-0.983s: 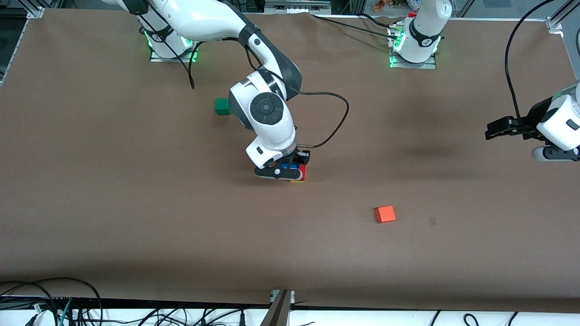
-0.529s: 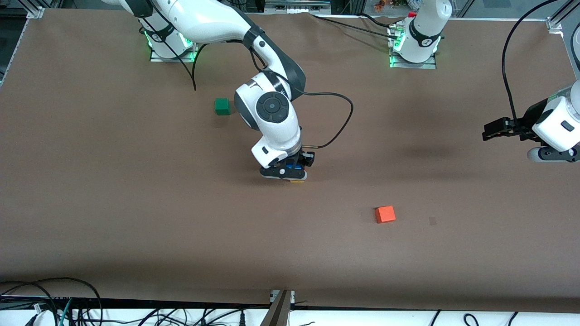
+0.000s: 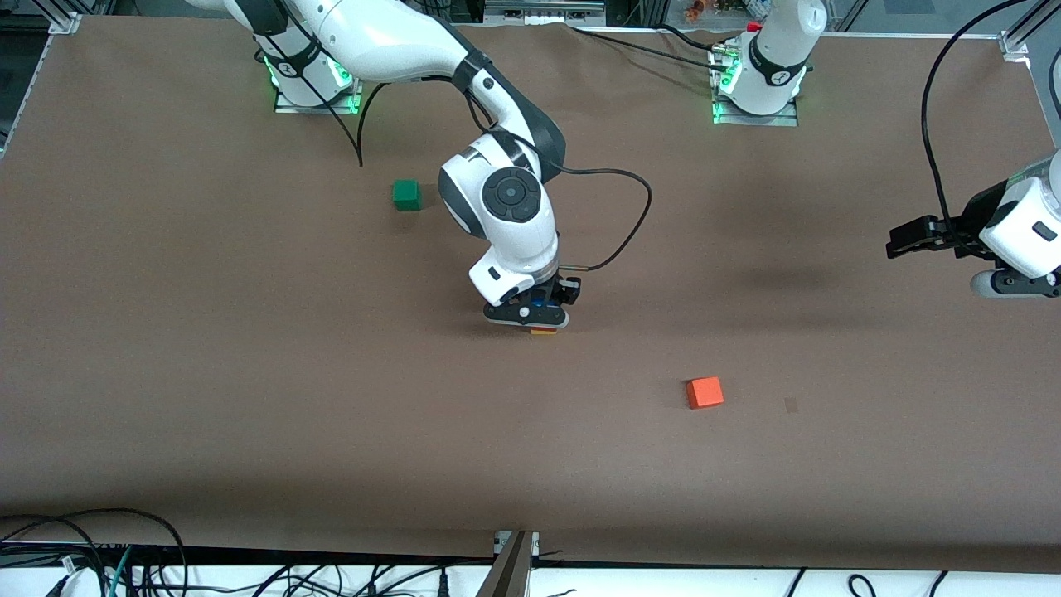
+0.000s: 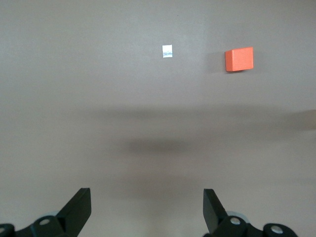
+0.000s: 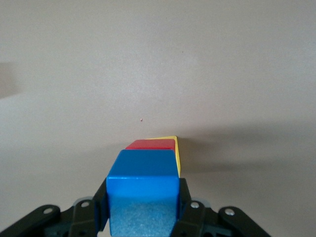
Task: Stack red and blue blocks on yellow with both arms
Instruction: 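Lower the blue cube onto the red cube with the right gripper, then open the right gripper and lift it away from the stack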
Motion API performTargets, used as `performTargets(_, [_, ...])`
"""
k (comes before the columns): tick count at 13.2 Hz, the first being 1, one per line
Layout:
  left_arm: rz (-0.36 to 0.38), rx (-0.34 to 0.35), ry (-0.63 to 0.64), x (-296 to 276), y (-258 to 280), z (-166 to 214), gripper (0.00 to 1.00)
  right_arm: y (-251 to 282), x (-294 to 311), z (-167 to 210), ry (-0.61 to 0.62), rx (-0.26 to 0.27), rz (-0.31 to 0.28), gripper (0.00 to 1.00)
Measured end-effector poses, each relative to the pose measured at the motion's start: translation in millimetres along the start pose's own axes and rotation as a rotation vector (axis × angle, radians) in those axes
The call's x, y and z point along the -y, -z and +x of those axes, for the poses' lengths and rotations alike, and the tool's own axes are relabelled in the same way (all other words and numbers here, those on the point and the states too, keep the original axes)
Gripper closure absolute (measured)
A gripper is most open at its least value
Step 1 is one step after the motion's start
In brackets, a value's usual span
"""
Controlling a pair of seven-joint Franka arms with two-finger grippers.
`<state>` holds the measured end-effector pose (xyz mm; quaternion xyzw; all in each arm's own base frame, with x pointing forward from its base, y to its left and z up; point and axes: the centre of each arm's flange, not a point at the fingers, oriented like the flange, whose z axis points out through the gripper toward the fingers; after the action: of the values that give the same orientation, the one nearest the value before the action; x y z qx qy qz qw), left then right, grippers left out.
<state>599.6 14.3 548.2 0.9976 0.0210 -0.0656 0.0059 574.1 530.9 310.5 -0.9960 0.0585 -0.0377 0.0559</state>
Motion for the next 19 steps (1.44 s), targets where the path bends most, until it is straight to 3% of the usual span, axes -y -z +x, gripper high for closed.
performTargets(4, [0.000, 0.000, 0.000, 0, 0, 0, 0.00, -2, 0, 0, 0.000, 0.001, -0.002, 0.42])
performTargets(8, [0.000, 0.000, 0.000, 0, 0, 0, 0.00, -1, 0, 0, -0.025, -0.004, -0.005, 0.04])
performTargets(9, [0.000, 0.000, 0.000, 0, 0, 0, 0.00, -1, -1, 0, -0.028, -0.001, -0.012, 0.00])
performTargets(11, [0.000, 0.000, 0.000, 0, 0, 0, 0.00, 7, -9, 8, -0.042, 0.006, -0.046, 0.00])
performTargets(14, [0.000, 0.000, 0.000, 0, 0, 0, 0.00, 83, -45, 50, -0.108, -0.032, -0.060, 0.00])
performTargets(16, [0.000, 0.000, -0.001, -1, 0, 0, 0.00, 152, -108, 93, -0.158, -0.043, -0.069, 0.00])
performTargets(19, [0.000, 0.000, -0.001, -1, 0, 0, 0.00, 223, -222, 144, -0.249, 0.003, -0.033, 0.00])
